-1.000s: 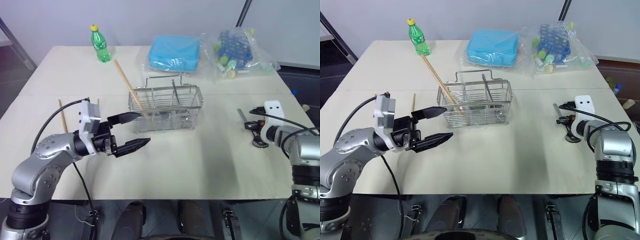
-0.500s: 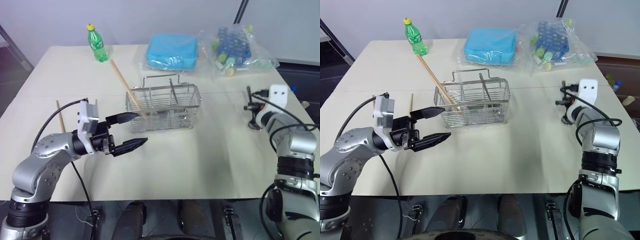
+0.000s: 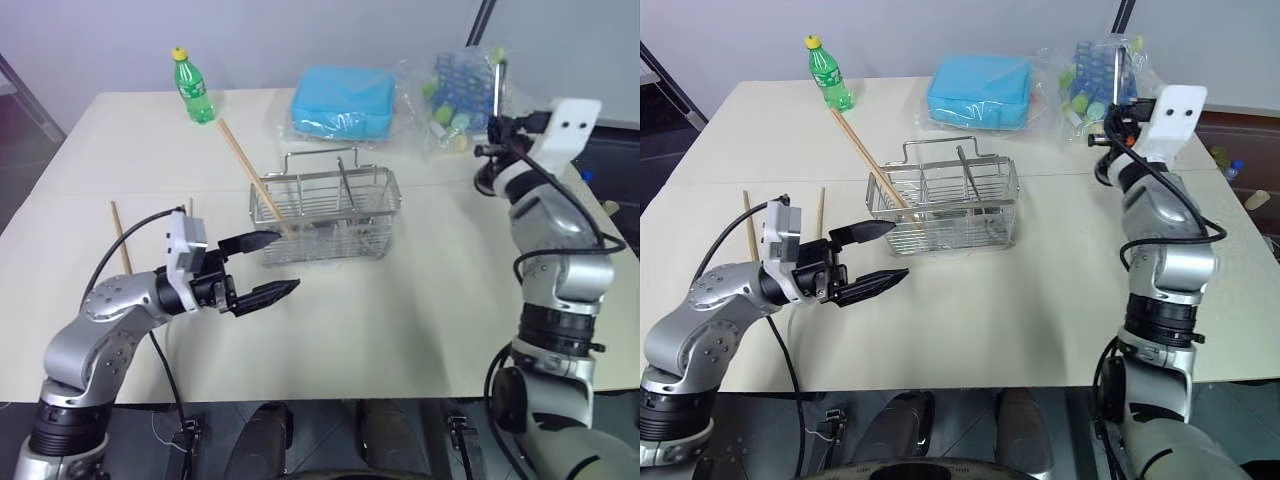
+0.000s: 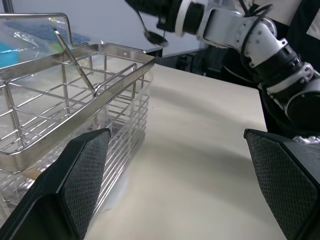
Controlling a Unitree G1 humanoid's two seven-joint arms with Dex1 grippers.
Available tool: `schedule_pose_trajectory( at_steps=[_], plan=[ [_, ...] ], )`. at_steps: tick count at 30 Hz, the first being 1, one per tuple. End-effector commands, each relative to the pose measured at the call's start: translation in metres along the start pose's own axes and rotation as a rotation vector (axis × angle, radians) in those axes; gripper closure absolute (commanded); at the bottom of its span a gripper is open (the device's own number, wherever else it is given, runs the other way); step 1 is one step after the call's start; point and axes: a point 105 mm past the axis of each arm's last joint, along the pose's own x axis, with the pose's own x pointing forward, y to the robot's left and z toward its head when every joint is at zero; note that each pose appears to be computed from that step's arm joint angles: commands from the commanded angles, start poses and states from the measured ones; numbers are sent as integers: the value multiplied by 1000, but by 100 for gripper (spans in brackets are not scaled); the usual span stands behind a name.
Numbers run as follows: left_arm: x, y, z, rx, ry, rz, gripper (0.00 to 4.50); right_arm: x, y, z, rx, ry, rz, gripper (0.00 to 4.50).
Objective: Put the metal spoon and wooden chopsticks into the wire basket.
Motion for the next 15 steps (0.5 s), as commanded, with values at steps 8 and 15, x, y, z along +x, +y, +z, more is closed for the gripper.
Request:
schedule_pose_trajectory(
  at_steps=[8, 15],
  plan=[
    [2, -2, 1, 16, 4, -23, 0, 4, 83, 34, 193, -198, 254, 448],
    [0, -4, 0, 10, 7, -6, 0, 0, 110, 33, 242, -191, 333, 448]
  ],
)
